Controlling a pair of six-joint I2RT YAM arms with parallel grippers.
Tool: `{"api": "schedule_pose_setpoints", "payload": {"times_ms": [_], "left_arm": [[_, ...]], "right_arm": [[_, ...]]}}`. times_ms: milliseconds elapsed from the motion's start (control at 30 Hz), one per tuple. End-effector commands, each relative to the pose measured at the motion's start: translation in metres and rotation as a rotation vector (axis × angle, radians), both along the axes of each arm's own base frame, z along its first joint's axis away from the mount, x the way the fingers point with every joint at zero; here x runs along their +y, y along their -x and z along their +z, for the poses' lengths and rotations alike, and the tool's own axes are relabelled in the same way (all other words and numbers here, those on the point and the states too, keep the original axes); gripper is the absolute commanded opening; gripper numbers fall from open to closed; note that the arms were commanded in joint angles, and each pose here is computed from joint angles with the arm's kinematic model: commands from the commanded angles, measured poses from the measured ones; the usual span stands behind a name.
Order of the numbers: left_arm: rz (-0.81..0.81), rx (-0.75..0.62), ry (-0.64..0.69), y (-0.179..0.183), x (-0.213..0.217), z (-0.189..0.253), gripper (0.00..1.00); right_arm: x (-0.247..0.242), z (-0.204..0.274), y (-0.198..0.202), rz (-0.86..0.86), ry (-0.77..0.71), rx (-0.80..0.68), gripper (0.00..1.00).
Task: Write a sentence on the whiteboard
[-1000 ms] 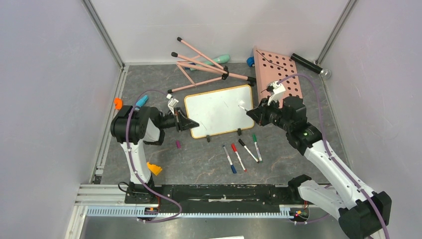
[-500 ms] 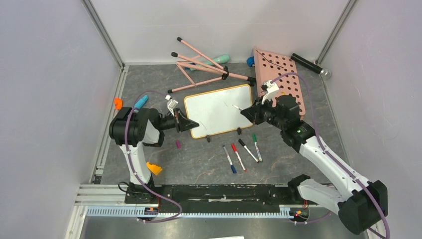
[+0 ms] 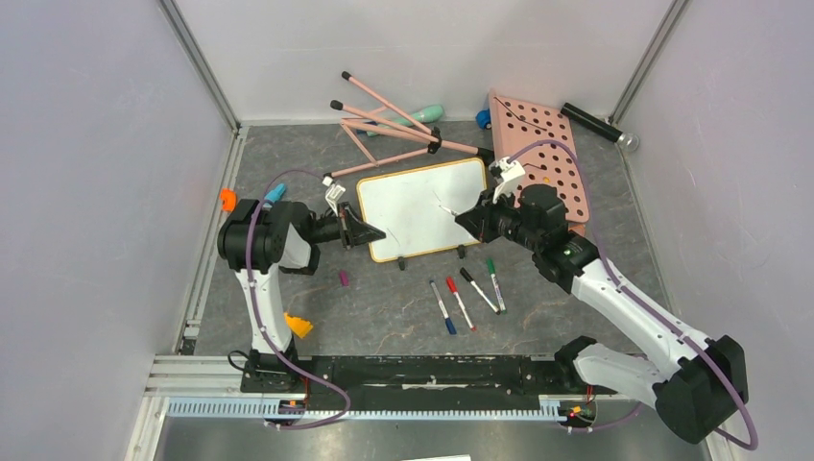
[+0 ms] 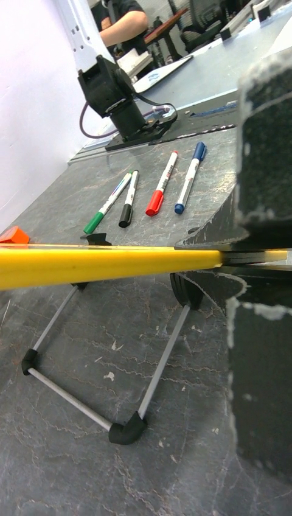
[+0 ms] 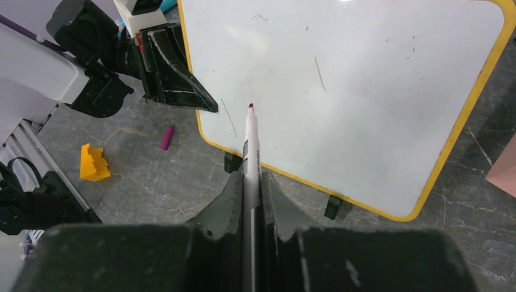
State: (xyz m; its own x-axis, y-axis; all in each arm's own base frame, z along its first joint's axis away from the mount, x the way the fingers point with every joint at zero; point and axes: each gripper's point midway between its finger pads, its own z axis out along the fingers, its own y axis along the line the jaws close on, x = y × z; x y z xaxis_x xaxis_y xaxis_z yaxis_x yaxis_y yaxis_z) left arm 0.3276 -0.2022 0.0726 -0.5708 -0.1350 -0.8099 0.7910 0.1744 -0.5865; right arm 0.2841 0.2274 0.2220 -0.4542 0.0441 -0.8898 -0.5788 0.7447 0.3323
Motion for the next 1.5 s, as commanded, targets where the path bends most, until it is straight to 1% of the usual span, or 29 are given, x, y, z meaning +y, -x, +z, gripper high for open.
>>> {"api": "schedule_pose_setpoints", "payload": {"times_ms": [0,300,567,667,800,833,900,1033,1467], "left_arm": [[0.132,-0.125,-0.020,-0.020,0.011,0.000,0.02],[0.127,-0.099,-0.015,-0.015,0.010,0.000,0.02],[0.139,-0.065,-0.005,-0.016,0.010,0.001,0.03],[0.142,-0.078,-0.012,-0.014,0.011,-0.001,0.03],[0.177,-0.075,-0.018,-0.013,0.010,-0.002,0.08],[0.179,-0.078,-0.020,-0.013,0.009,-0.002,0.09],[0.174,-0.097,-0.028,-0.010,0.008,-0.003,0.08],[0.165,-0.160,-0.048,-0.006,0.006,-0.003,0.08],[0.139,-0.158,-0.050,-0.003,0.003,-0.007,0.07]], "right_arm": [[0.008,0.029,-0.007,-0.004,-0.006,-0.090,0.00],[0.036,0.041,-0.006,0.028,-0.025,-0.107,0.00],[0.083,0.050,-0.006,0.106,-0.070,-0.101,0.00],[0.100,0.047,-0.014,0.099,-0.053,-0.082,0.00],[0.117,0.049,-0.027,0.058,-0.019,-0.075,0.00],[0.121,0.042,-0.027,0.056,0.008,-0.054,0.00],[0.125,0.040,-0.036,0.009,0.050,-0.054,0.00],[0.136,0.041,-0.041,-0.002,0.082,-0.065,0.00],[0.157,0.031,-0.057,0.005,0.114,-0.070,0.00]]}}
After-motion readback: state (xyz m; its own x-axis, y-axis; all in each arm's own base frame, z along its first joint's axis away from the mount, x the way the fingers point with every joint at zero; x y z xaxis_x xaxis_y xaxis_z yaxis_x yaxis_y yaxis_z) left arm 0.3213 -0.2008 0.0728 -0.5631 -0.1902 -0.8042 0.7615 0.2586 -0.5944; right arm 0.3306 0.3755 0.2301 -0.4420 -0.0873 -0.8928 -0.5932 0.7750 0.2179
